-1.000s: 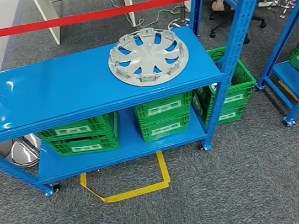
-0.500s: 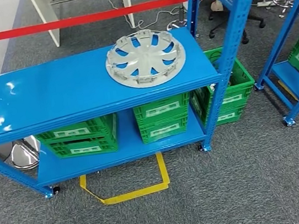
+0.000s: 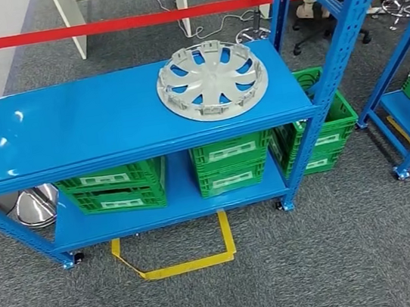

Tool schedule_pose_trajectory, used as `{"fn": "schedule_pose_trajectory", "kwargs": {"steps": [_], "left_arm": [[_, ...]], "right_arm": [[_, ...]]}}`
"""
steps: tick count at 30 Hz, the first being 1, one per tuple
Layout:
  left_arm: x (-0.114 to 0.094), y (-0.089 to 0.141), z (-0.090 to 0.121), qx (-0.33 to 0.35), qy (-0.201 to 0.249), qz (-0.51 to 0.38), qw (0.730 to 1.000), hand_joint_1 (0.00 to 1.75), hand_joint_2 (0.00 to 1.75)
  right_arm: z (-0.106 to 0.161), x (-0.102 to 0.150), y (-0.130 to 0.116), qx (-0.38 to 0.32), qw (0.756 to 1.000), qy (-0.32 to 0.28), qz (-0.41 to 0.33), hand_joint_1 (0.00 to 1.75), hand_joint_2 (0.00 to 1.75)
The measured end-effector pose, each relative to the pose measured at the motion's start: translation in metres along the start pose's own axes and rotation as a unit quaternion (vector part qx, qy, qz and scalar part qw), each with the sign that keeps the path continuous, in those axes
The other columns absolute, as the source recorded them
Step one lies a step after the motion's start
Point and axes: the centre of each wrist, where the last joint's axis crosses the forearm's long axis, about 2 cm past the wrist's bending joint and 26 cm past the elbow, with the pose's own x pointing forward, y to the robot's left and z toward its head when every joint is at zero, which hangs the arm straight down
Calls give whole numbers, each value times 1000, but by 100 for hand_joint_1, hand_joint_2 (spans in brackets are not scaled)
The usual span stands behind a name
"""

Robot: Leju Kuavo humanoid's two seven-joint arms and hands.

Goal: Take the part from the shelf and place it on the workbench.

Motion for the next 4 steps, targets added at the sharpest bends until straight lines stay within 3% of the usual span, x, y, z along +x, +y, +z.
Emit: {"fn": "schedule_pose_trajectory", "kwargs": {"steps": [4], "left_arm": [[3, 4, 0, -6, -15, 13, 1000, 0, 0]], "right_arm": [[1, -10, -3, 2, 1000, 4, -14, 0, 0]]}}
